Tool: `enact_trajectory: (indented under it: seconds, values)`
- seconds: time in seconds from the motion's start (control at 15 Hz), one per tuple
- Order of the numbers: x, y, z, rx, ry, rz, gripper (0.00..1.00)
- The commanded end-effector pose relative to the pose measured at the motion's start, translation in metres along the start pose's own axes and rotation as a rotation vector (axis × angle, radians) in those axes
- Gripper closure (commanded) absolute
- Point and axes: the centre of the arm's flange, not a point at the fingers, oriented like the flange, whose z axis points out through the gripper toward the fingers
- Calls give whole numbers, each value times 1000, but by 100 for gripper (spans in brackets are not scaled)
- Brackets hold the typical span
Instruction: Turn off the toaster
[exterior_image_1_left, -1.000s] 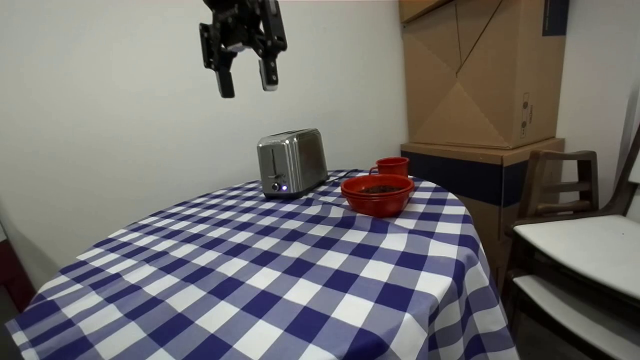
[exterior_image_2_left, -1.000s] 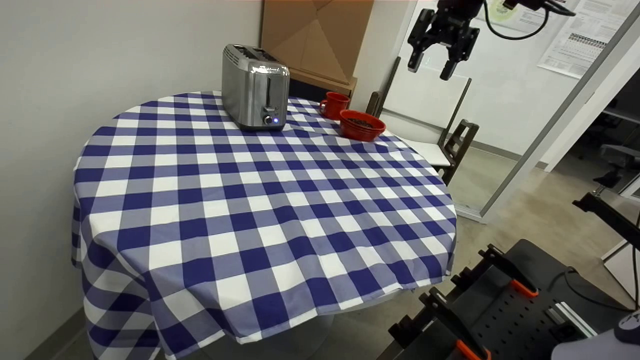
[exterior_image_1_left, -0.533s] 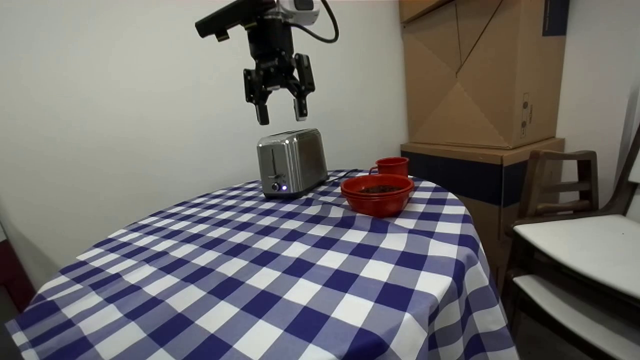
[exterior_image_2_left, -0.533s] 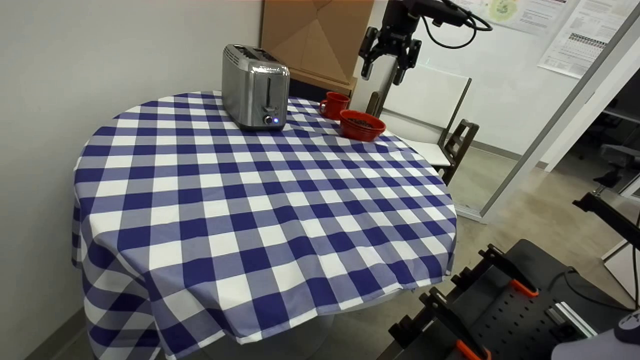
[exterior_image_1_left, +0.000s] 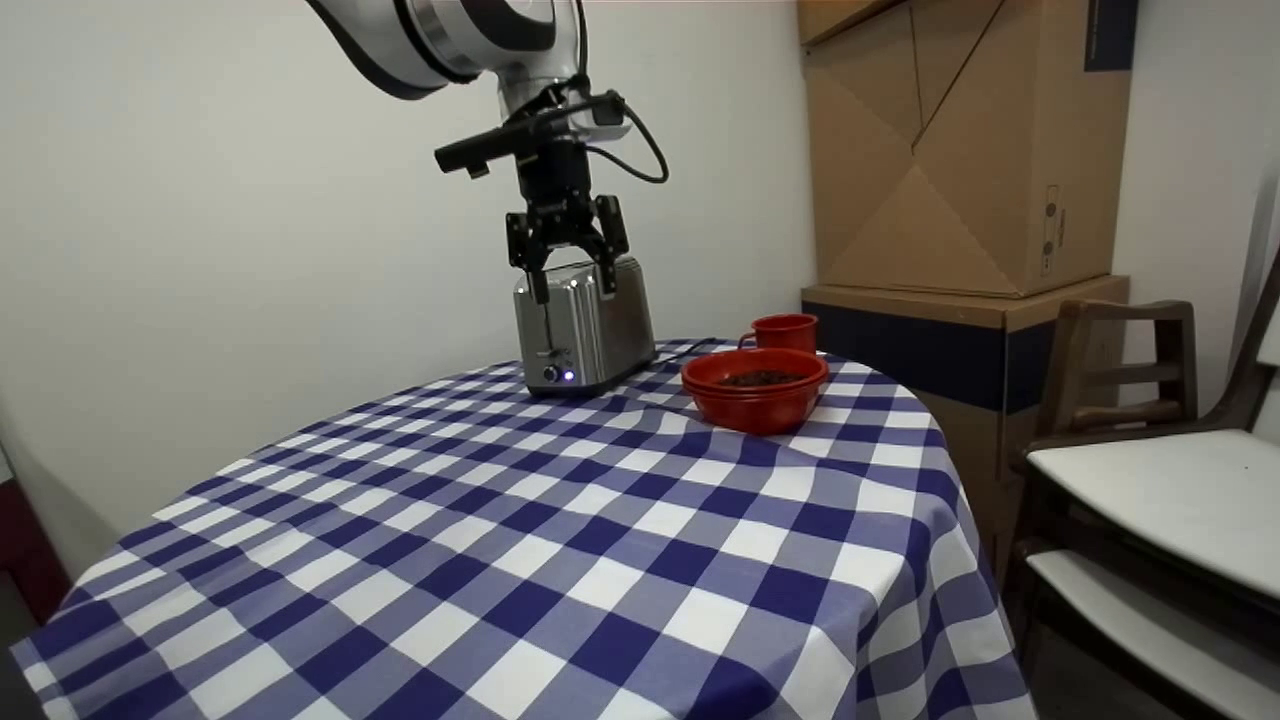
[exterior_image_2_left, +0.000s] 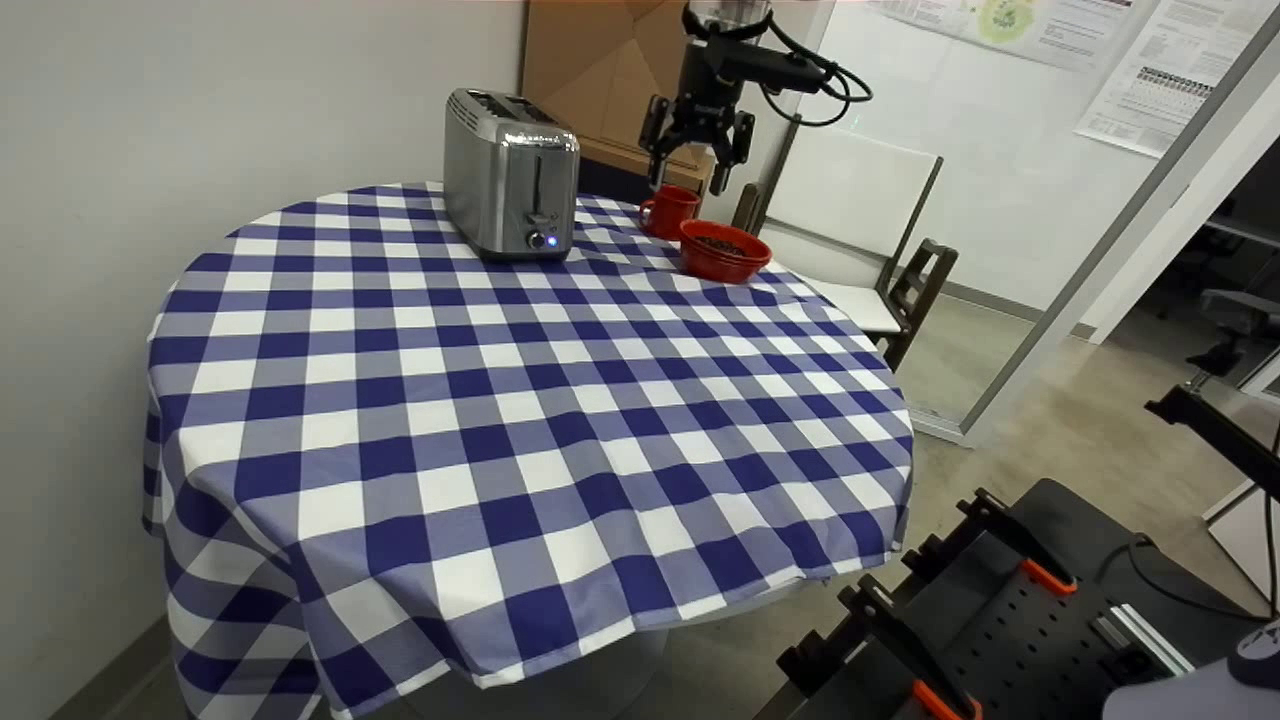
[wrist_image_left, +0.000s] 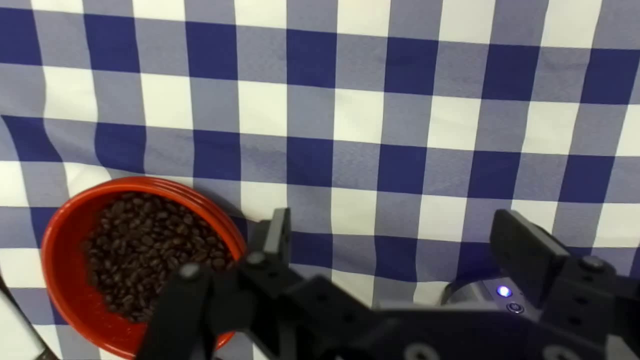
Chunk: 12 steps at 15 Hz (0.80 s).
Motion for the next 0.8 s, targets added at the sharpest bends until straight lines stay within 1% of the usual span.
enact_trajectory:
  seconds: [0.0,0.27,0.4,0.73]
  values:
    - [33,-19,22,-41,62,-12,0]
    - [38,-36,45,-95,146,-74,0]
    - [38,-45,54,-109,188,-107,0]
    - [41,-64,65,-74,280,-136,0]
